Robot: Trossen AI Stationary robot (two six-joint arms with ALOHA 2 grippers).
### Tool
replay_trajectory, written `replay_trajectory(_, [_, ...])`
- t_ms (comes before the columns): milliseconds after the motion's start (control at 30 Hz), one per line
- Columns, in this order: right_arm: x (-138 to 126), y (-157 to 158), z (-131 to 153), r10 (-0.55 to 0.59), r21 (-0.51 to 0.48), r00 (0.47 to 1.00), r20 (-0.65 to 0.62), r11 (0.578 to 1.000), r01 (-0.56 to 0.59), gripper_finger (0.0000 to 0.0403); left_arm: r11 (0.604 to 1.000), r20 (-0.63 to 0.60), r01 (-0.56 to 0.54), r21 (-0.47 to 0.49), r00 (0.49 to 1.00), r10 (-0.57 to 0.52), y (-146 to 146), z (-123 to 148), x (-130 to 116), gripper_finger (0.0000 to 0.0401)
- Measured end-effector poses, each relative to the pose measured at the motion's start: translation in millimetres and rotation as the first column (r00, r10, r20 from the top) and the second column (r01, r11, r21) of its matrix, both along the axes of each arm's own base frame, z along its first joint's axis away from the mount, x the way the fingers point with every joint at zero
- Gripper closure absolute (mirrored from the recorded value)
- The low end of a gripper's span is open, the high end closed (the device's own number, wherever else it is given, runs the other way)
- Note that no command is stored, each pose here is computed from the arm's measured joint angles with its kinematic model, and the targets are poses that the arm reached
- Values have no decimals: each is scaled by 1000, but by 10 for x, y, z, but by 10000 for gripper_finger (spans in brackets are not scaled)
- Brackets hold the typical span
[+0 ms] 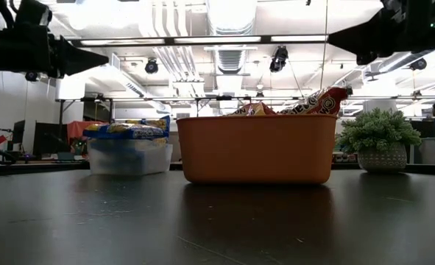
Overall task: Sort Maruchan noodles
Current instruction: Return to Home Position
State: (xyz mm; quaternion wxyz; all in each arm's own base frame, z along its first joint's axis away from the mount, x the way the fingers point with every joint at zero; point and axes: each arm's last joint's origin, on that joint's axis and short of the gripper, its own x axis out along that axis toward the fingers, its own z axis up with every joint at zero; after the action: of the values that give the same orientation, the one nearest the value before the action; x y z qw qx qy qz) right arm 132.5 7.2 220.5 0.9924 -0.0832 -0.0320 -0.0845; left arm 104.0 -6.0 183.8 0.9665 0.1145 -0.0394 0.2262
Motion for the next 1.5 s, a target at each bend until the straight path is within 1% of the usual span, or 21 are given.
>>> replay_trajectory(233, [-211,-24,79,-1,7,998,70,1000,0,371,1000,17,1,-11,1000,-1,8,9,-33,401])
replay_trajectory(433, [-353,-41,65,-1,8,998,71,1000,0,371,999,0,5,-36,1000,-5,9,-23,-36,401])
replay_trajectory(700, [-520,-59,59,-1,16,993,115,1000,-1,371,998,-18,8,-62,1000,-9,8,-54,-31,401])
replay_trajectory(933, [-484,-49,-40,18,9,997,78,1000,-19,371,998,-19,9,-67,1000,-10,8,-59,-32,401])
replay_trajectory(1033, [-452,-44,-151,25,8,998,57,1000,-25,371,998,-21,9,-68,1000,-11,8,-61,-30,401])
replay_trajectory(1167, [-392,-37,-329,24,8,998,62,1000,-25,371,997,-17,10,-76,1000,-11,8,-62,-30,401])
replay_trajectory(1200, [-371,-35,-413,25,9,998,52,1000,-25,371,996,-15,11,-84,1000,-13,7,-63,-30,401])
replay_trajectory(1300, [-358,-33,-471,27,28,1000,-5,999,-27,371,995,-32,12,-103,999,-15,6,-92,-27,401])
replay_trajectory(1433, [-358,-47,-479,-23,24,1000,-15,999,24,371,994,-59,10,-113,998,-16,5,-125,-25,401])
replay_trajectory(1500, [-362,-67,-477,-96,6,995,-17,995,96,371,993,-56,10,-120,998,-17,6,-125,-24,401])
